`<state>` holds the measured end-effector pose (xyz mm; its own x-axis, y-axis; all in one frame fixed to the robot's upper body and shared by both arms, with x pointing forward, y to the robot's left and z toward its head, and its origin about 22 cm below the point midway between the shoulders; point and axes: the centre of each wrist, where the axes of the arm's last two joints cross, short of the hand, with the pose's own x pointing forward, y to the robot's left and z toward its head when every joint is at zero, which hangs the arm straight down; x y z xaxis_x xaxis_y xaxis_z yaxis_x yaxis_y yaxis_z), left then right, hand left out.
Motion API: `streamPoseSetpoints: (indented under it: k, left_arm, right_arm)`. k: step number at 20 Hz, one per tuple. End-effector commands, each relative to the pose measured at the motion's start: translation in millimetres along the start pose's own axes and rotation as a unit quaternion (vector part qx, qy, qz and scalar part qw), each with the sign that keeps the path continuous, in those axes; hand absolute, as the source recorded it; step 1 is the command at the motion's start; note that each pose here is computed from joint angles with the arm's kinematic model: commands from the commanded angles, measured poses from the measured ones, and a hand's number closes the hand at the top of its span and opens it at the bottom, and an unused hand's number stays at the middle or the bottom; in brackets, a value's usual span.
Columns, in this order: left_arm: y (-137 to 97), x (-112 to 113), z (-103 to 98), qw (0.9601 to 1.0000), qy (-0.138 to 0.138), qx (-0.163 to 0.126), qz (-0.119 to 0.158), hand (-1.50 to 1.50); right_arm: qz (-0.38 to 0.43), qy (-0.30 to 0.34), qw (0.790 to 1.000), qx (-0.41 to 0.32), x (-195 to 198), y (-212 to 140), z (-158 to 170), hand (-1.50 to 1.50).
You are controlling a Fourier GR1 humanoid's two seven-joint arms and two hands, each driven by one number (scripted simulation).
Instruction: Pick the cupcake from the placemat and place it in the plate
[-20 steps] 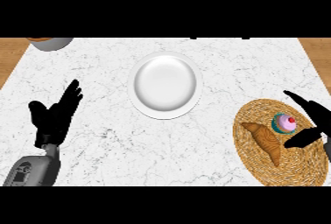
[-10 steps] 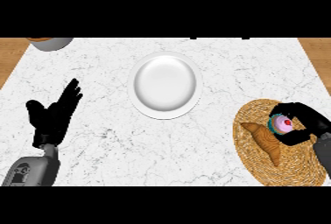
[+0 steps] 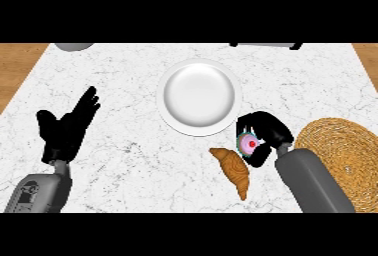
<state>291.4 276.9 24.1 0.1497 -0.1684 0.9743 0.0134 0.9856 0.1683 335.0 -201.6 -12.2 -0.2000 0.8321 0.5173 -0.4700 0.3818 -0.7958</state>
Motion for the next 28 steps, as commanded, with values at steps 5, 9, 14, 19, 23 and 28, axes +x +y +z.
streamPoseSetpoints:
  k: [5,9,14,19,23,28]
  left_arm:
    - [-25.2,3.5,-10.0,0.9995,0.003,-0.031,0.000,0.00]
    - [-26.4,6.6,-11.8,0.9995,0.008,-0.030,0.004,0.00]
    - [-15.4,0.7,-8.1,0.9997,0.003,-0.024,0.000,0.00]
    - [-1.6,8.2,-13.2,1.0000,0.001,-0.003,-0.008,0.00]
    - [1.6,-5.1,-8.0,1.0000,0.002,-0.008,0.001,0.00]
    - [-4.9,-6.2,-1.8,0.9998,0.004,0.020,0.003,0.00]
  right_arm:
    - [0.109,-0.148,0.980,-0.076,184.1,25.1,-24.8,1.50]
    - [0.086,-0.160,0.959,-0.218,219.0,20.8,-12.8,1.50]
    - [0.081,-0.112,0.933,-0.333,249.2,23.0,-9.0,1.50]
    - [0.004,-0.060,0.930,-0.363,268.9,26.7,-6.8,1.50]
    - [-0.027,-0.026,0.924,-0.381,266.8,15.9,-26.0,1.50]
    - [-0.006,0.003,0.919,-0.395,221.9,16.8,-57.2,1.50]
